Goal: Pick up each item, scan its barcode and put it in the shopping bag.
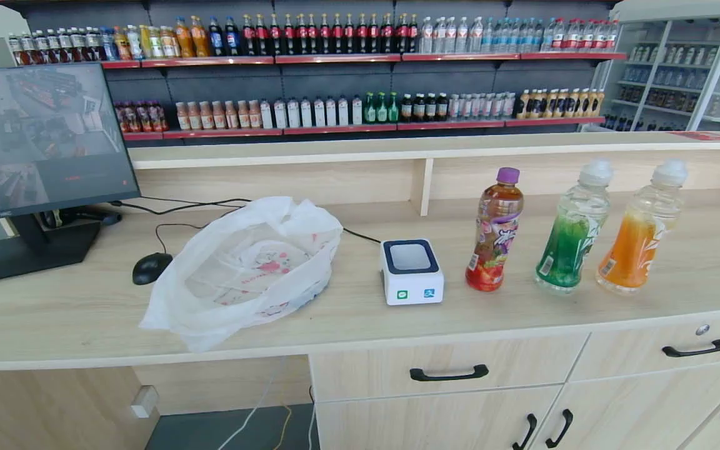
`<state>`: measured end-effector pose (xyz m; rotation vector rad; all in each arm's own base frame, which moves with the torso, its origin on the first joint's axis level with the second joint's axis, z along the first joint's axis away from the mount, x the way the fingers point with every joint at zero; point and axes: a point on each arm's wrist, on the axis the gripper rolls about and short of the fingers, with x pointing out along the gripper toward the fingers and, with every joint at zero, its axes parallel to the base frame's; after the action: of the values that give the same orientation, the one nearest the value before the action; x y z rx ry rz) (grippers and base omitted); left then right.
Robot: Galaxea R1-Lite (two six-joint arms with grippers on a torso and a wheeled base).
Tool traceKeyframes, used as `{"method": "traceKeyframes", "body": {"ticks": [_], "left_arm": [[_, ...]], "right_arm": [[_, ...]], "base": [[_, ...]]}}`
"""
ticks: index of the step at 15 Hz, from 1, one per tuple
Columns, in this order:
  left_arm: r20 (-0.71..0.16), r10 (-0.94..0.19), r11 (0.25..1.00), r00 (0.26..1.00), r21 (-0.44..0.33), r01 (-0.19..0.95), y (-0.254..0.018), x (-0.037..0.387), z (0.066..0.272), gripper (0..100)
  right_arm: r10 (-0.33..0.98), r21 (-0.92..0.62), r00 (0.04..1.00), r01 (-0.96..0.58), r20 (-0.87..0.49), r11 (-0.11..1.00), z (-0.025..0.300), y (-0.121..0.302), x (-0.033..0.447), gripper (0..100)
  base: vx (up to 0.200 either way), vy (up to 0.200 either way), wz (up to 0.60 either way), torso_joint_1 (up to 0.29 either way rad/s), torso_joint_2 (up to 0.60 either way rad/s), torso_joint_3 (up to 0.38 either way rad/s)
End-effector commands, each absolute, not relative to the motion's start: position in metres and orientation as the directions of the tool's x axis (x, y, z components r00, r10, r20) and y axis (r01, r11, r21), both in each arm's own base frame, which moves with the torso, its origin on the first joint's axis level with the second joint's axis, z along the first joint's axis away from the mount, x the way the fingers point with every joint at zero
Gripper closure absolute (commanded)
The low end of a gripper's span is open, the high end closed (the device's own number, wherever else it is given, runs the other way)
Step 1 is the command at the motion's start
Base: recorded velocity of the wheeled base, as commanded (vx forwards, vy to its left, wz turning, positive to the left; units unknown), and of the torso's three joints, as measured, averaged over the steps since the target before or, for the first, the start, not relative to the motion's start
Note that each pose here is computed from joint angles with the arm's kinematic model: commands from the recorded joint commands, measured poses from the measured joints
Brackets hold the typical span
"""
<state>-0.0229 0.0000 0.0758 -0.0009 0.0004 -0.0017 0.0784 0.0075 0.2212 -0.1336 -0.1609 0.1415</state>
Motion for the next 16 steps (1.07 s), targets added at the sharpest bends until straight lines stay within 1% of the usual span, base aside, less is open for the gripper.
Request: {"method": "traceKeyframes", "body": {"ticks": [1, 2, 4, 6, 9, 13, 15, 16], "left_arm": [[0.0, -0.002, 1.0, 1.0, -0.002, 0.002, 0.0, -0.023, 0.076, 0], [0.0, -0.002, 1.0, 1.0, -0.002, 0.002, 0.0, -0.023, 0.076, 0], [0.0, -0.002, 1.0, 1.0, -0.002, 0.002, 0.0, -0.023, 0.076, 0], [0.0, -0.002, 1.0, 1.0, -0.002, 0.002, 0.0, -0.023, 0.076, 0], [0.0, -0.002, 1.0, 1.0, -0.002, 0.002, 0.0, -0.023, 0.076, 0], [0.0, -0.002, 1.0, 1.0, -0.002, 0.002, 0.0, -0.023, 0.076, 0], [0.0, -0.002, 1.0, 1.0, -0.002, 0.002, 0.0, -0.023, 0.076, 0], [0.0, -0.002, 1.0, 1.0, -0.002, 0.002, 0.0, -0.023, 0.076, 0]], "right_arm": [[0.198, -0.145, 0.978, -0.186, 0.073, 0.972, 0.2, 0.019, 0.142, 0], [0.218, -0.142, 0.971, -0.203, 0.099, 0.969, 0.197, 0.024, 0.157, 0], [0.269, -0.132, 0.961, -0.259, 0.07, 0.957, 0.19, 0.036, 0.171, 0], [0.297, -0.13, 0.95, -0.284, 0.093, 0.95, 0.185, 0.044, 0.182, 0], [0.291, -0.106, 0.931, -0.273, 0.22, 0.956, 0.182, 0.05, 0.207, 0], [0.256, -0.086, 0.94, -0.243, 0.223, 0.966, 0.178, 0.052, 0.212, 0], [0.264, -0.084, 0.942, -0.252, 0.209, 0.964, 0.174, 0.055, 0.216, 0], [0.29, -0.081, 0.937, -0.279, 0.195, 0.957, 0.171, 0.061, 0.218, 0]], "base": [[0.0, 0.0, 0.0, 0.0, 0.0, 0.0], [0.0, 0.0, 0.0, 0.0, 0.0, 0.0], [0.0, 0.0, 0.0, 0.0, 0.0, 0.0], [0.0, 0.0, 0.0, 0.0, 0.0, 0.0], [0.0, 0.0, 0.0, 0.0, 0.0, 0.0], [0.0, 0.0, 0.0, 0.0, 0.0, 0.0], [0.0, 0.0, 0.0, 0.0, 0.0, 0.0], [0.0, 0.0, 0.0, 0.0, 0.0, 0.0]]}}
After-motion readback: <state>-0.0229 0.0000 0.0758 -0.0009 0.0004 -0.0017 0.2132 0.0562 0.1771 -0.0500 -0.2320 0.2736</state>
